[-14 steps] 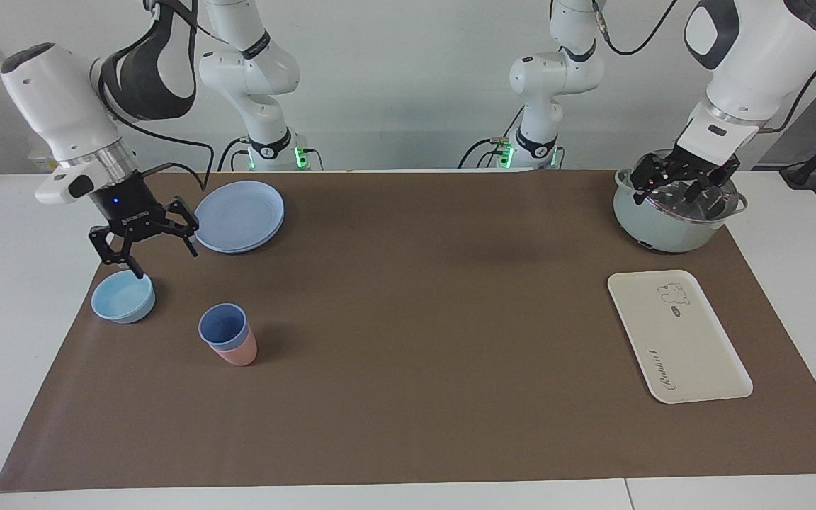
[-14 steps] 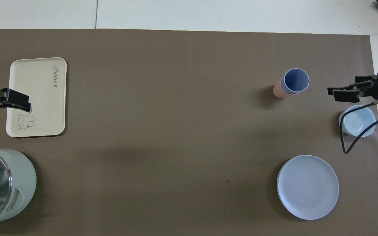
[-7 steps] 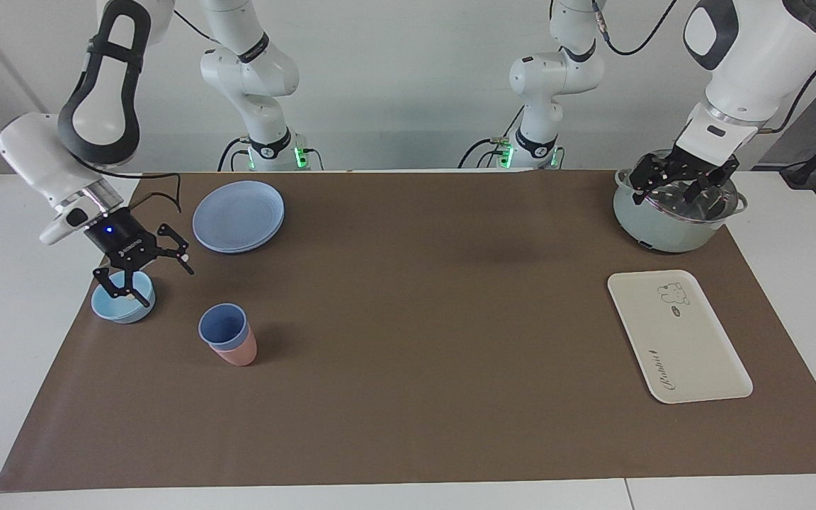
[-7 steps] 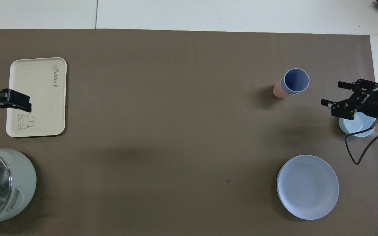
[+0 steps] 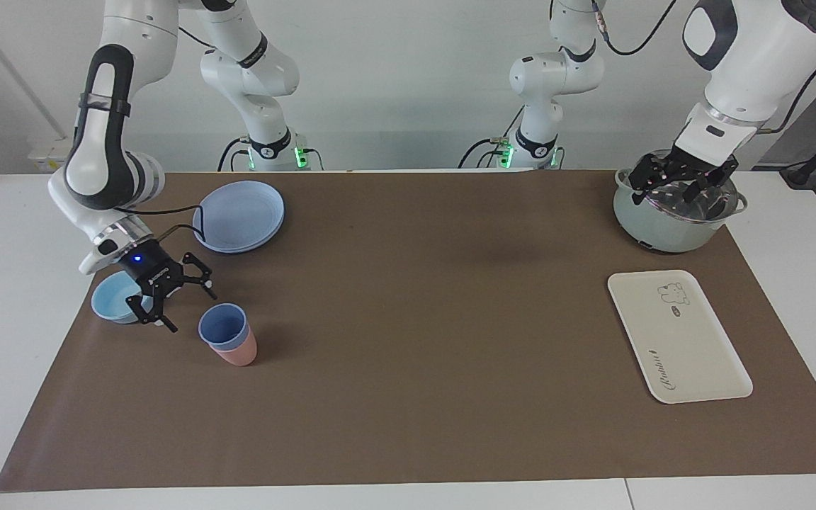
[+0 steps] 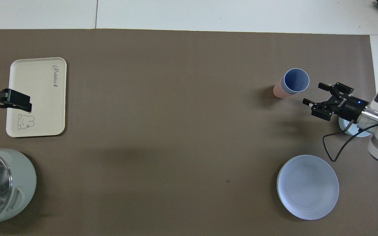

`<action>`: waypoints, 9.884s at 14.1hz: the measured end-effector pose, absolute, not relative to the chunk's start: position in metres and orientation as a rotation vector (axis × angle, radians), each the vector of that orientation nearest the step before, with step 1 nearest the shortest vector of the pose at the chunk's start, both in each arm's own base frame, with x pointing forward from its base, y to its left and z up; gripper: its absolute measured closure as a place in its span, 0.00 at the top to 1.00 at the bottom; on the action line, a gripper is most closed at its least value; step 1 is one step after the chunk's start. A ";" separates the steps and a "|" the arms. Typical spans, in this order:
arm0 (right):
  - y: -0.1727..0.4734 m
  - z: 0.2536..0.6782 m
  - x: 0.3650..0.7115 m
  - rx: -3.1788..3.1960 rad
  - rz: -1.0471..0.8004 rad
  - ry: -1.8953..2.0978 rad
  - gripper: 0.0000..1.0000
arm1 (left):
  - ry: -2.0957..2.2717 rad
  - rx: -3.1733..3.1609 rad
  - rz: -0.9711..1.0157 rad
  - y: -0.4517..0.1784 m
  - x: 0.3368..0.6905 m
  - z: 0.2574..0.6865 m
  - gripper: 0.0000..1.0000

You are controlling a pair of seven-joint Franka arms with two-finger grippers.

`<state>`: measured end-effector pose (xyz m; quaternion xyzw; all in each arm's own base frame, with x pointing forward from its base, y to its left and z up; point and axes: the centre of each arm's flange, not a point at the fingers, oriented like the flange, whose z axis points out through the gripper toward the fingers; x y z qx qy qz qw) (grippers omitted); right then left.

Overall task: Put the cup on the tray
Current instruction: 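Move the right gripper toward the pink cup, then grasp the pink cup rim with the right gripper and lift, then carry the cup with the right gripper while the left gripper approaches, then grasp the cup with the left gripper beside the right gripper, then carry the cup to the tray with the left gripper while the right withdraws, then lower the cup onto the tray with the left gripper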

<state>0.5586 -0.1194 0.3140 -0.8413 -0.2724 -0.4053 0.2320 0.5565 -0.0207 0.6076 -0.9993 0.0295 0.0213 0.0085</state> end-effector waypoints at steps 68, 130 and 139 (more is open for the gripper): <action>0.255 0.520 0.529 -2.680 -0.548 -1.392 0.83 | -0.624 -3.897 -0.077 -0.277 0.550 0.524 1.00; -0.062 0.286 0.597 -2.212 -1.261 -0.912 0.83 | -0.084 -3.172 -0.356 0.159 0.649 0.385 0.08; -0.060 0.268 0.587 -2.185 -1.282 -0.911 1.00 | -0.116 -3.165 -0.402 0.173 0.662 0.395 0.29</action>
